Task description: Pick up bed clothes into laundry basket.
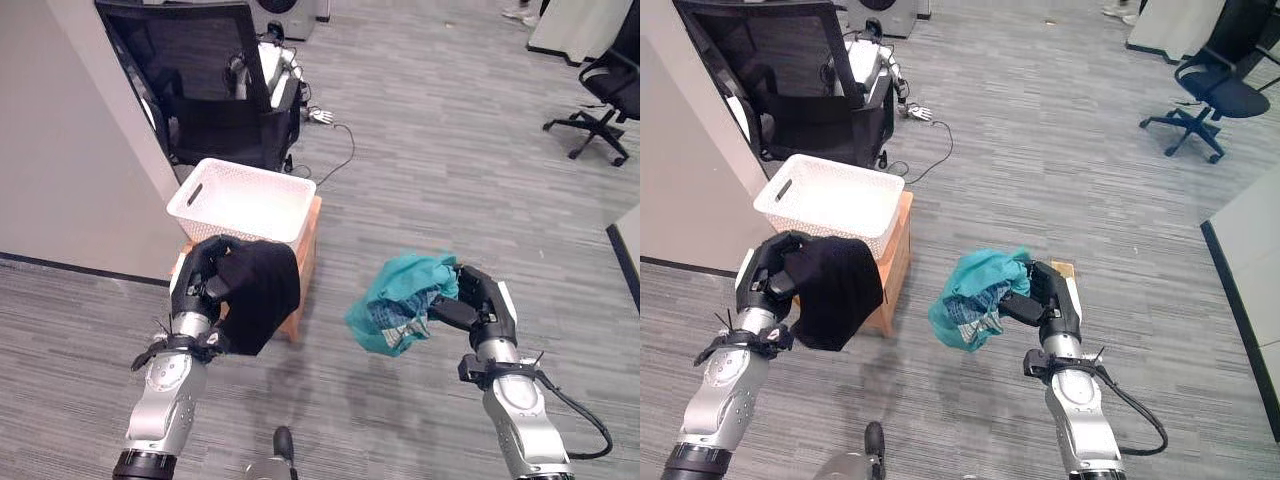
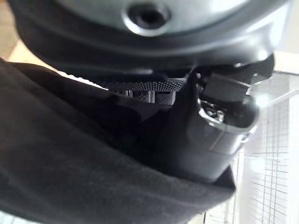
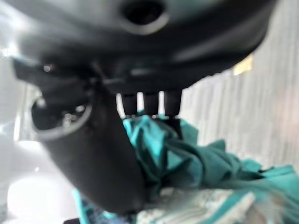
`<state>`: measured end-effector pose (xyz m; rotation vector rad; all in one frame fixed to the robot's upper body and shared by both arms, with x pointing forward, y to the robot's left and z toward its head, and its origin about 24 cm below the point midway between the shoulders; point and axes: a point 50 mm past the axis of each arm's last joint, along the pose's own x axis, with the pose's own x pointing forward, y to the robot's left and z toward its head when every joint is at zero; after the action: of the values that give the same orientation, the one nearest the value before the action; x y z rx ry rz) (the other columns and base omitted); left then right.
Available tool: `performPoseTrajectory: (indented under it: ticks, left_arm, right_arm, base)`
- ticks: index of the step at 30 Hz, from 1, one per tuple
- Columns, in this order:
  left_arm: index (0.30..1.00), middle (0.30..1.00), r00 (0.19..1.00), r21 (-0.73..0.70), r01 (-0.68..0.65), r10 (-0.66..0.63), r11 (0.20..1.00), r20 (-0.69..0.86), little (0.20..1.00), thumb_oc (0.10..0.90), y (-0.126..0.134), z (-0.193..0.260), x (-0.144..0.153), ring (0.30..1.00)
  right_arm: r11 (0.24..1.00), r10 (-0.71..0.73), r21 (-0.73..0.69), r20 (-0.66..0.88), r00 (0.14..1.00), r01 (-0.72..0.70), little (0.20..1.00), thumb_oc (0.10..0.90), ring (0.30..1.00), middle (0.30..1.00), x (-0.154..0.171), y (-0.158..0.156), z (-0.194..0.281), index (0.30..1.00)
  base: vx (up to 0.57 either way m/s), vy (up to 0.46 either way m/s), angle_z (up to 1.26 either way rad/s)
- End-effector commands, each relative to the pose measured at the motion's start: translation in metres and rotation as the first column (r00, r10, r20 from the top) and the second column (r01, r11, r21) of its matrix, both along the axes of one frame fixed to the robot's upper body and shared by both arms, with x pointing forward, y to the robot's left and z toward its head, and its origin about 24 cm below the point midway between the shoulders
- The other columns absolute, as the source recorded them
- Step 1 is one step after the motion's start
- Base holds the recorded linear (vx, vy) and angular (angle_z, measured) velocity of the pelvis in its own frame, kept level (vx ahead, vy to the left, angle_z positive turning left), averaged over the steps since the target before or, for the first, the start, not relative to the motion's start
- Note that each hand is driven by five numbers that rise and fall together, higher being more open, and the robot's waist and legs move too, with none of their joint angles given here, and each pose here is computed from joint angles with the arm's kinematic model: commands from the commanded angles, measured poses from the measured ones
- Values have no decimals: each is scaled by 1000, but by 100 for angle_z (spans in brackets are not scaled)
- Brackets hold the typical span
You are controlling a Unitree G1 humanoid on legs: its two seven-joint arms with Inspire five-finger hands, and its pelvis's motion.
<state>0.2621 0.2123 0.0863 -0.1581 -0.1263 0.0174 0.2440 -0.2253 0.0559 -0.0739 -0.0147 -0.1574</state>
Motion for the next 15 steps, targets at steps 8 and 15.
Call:
performPoseTrajectory:
  ticks: [8,15]
  left_arm:
    - [300,300,930,-2,183,-172,983,324,300,400,-33,64,4,300]
    - [300,300,930,-50,170,-144,984,338,300,400,-26,63,-3,300]
  right_arm:
    - [998,-37,-40,268,963,50,300,400,300,300,5,-18,52,300]
    - [995,-60,-64,283,957,81,300,400,300,300,5,-27,56,300]
  base:
    - [207,15,47]
    - [141,-122,32]
